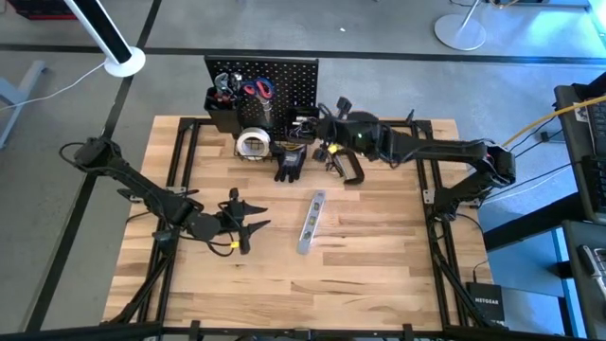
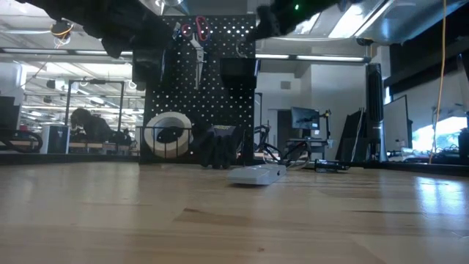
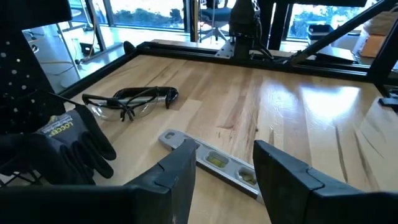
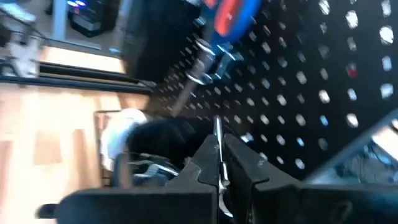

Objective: Hang tools onto peg board
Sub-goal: Put the hanger hook into the right black bin on the pegboard, then put the spirit level into the wire basket on the pegboard

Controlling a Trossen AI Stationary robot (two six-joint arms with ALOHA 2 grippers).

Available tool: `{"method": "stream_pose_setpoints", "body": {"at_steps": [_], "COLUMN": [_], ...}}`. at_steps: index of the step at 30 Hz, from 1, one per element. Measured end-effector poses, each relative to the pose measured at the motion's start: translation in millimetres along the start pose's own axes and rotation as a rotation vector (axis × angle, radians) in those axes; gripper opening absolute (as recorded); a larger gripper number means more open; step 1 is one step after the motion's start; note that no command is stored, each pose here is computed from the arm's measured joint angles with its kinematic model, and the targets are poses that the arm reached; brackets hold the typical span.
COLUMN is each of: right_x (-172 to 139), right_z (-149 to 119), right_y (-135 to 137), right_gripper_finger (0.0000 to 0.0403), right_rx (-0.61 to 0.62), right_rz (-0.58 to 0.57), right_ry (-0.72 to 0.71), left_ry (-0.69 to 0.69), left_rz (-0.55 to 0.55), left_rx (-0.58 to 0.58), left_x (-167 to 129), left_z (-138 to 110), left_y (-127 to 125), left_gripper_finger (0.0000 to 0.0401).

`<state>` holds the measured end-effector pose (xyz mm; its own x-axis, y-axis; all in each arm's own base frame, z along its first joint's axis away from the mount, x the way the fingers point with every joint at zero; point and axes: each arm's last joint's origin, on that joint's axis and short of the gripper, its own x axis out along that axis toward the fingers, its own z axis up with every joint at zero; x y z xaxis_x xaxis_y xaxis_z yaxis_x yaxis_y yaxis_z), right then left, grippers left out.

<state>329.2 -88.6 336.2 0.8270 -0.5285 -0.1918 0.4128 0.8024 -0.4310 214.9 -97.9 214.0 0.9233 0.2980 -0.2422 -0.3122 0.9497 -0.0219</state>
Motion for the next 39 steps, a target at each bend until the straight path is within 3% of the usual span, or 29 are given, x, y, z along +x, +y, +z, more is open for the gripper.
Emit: {"method": "stream_pose_setpoints", "body": {"at_steps": [6,13,22,26,31,35,39], "right_x": [14.5,28.7,30.4,8.8,-36.9,-78.2,-101.6], "right_z": [-14.5,-25.9,-28.3,-9.9,13.2,22.2,12.7], "right_y": [-14.7,-13.2,-10.5,-16.0,-9.4,6.3,35.5], "right_gripper_finger": [0.0013,0.0031,0.0140,0.0186,0.0214,0.0218,0.0218], "right_rx": [0.111,0.215,0.238,0.230,0.171,0.126,0.090], "right_rz": [0.010,0.040,0.058,0.066,0.153,0.338,0.573], "right_ry": [0.025,0.042,0.056,-0.005,-0.019,0.019,0.163], "left_ry": [0.000,-0.006,-0.008,-0.007,-0.007,-0.007,-0.023], "left_rz": [0.000,0.033,0.032,0.032,0.032,0.032,0.021], "left_rx": [0.000,0.002,-0.005,0.001,0.004,-0.011,-0.035], "left_x": [0.0,2.2,2.2,2.1,2.2,2.2,2.2], "left_z": [0.0,0.9,1.0,0.9,0.9,0.9,3.0], "left_y": [0.0,3.1,3.0,2.9,3.0,3.0,2.2], "left_gripper_finger": [0.0148,0.0149,0.0149,0.0149,0.0149,0.0149,0.0149]}}
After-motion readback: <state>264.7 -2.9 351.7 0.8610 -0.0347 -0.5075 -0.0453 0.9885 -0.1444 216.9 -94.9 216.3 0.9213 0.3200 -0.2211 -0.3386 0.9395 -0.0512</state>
